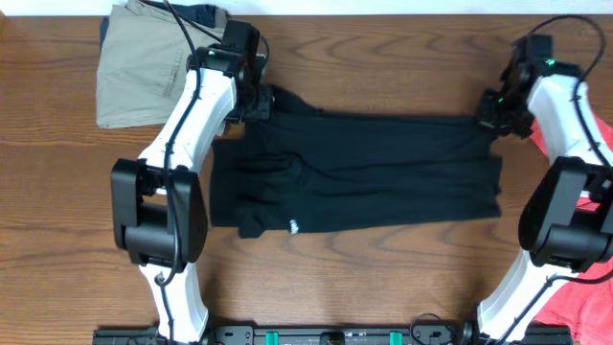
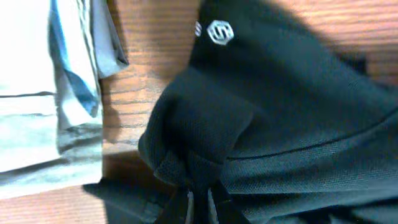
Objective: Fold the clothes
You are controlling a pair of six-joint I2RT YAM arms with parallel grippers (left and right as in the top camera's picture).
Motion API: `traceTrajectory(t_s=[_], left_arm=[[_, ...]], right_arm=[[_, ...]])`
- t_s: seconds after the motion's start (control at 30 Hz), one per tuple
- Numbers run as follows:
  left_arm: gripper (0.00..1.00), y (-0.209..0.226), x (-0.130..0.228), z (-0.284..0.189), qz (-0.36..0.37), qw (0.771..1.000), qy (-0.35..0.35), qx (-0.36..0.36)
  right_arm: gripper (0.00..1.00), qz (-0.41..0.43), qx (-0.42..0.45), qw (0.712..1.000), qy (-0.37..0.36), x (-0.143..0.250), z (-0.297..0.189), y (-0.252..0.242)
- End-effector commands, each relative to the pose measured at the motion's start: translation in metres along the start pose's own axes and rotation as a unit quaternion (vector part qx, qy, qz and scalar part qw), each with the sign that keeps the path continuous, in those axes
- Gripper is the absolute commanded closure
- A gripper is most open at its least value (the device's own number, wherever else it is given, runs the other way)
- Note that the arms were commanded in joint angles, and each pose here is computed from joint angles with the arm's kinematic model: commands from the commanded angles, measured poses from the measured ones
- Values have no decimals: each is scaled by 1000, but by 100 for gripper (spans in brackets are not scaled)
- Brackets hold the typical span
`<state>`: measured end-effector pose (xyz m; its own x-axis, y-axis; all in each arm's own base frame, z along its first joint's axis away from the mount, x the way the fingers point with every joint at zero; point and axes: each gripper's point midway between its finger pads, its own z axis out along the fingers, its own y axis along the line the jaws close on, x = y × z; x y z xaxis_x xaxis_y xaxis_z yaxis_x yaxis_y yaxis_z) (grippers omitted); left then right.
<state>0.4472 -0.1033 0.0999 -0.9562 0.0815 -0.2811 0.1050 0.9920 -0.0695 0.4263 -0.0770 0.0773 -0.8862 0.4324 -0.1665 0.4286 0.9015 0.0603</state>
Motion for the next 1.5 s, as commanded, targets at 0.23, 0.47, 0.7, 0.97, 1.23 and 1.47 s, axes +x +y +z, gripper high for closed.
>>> traceTrajectory(t_s=[0.23, 0.47, 0.7, 0.97, 1.23, 1.47], left_arm=[[93, 3, 2, -64, -12, 999, -36, -4], [93, 7, 38, -63, -21, 999, 38, -14], [83, 12, 74, -54, -23, 994, 106, -24], [85, 19, 131, -30, -35, 979, 198, -38], [83, 19, 116, -13, -28, 987, 156, -32], [38, 14, 62, -5, -13, 999, 48, -16]], right_arm=[[99, 17, -4, 1000, 26, 3, -28, -3], [99, 18, -3, 997, 69, 24, -30, -4], [99, 13, 9, 994, 110, 44, -33, -8], [99, 8, 26, 986, 164, 70, -41, -14], [99, -1, 41, 985, 167, 74, -39, -16], [99, -15, 44, 983, 177, 80, -32, -18]])
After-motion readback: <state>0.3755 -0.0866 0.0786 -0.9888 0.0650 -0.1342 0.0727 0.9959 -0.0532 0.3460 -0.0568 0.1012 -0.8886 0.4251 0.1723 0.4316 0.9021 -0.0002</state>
